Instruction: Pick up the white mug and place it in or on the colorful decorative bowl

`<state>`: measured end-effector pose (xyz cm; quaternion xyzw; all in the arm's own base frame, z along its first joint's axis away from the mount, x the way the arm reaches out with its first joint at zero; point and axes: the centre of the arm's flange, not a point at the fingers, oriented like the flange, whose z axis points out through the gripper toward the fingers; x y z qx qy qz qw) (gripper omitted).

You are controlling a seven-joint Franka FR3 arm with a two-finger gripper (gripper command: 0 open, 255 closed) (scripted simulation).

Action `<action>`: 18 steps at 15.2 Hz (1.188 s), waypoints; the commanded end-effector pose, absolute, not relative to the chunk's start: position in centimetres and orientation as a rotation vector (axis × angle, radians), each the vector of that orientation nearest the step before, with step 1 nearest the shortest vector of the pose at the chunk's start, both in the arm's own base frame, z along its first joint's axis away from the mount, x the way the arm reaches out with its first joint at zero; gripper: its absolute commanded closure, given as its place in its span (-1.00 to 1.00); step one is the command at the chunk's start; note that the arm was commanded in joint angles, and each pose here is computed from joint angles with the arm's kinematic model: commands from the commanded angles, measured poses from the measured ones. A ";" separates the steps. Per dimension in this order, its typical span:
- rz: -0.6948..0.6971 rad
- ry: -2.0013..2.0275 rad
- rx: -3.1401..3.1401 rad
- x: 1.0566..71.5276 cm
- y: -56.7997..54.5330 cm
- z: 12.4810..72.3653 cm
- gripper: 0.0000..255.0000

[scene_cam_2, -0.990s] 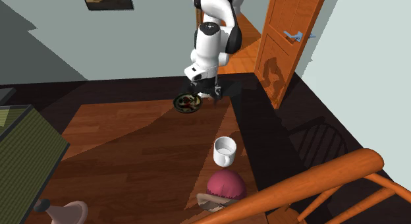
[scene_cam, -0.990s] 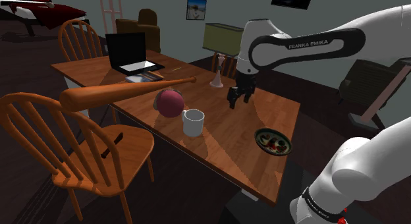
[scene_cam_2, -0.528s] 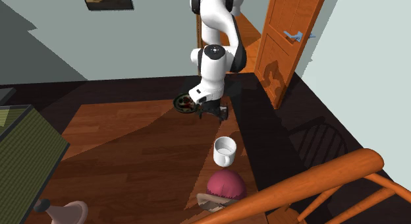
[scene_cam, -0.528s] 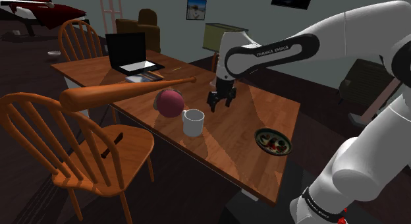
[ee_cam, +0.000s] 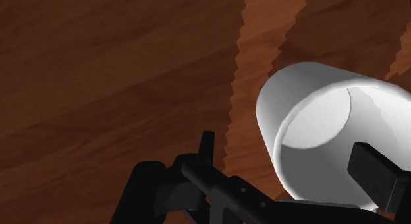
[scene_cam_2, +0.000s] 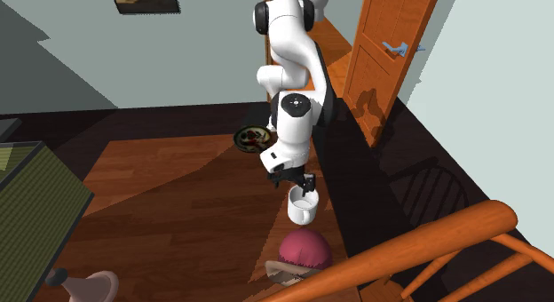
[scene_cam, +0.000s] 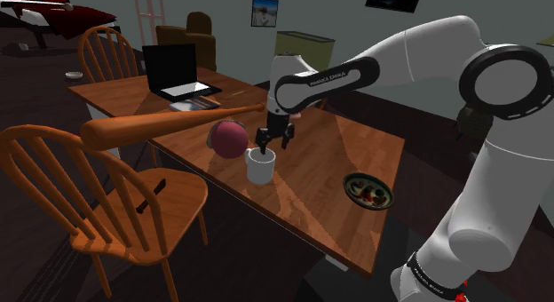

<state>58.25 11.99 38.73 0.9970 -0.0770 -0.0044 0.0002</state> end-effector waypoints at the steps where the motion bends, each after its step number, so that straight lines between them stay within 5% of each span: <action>1: -0.012 -0.246 3.133 58.7 12.0 37.7 -1.00; 14: -0.013 -0.246 3.133 58.7 12.1 34.8 -1.00; 15: -0.013 -0.246 3.133 58.7 12.1 34.8 1.00; 18: -0.013 -0.246 3.133 58.7 12.1 34.8 1.00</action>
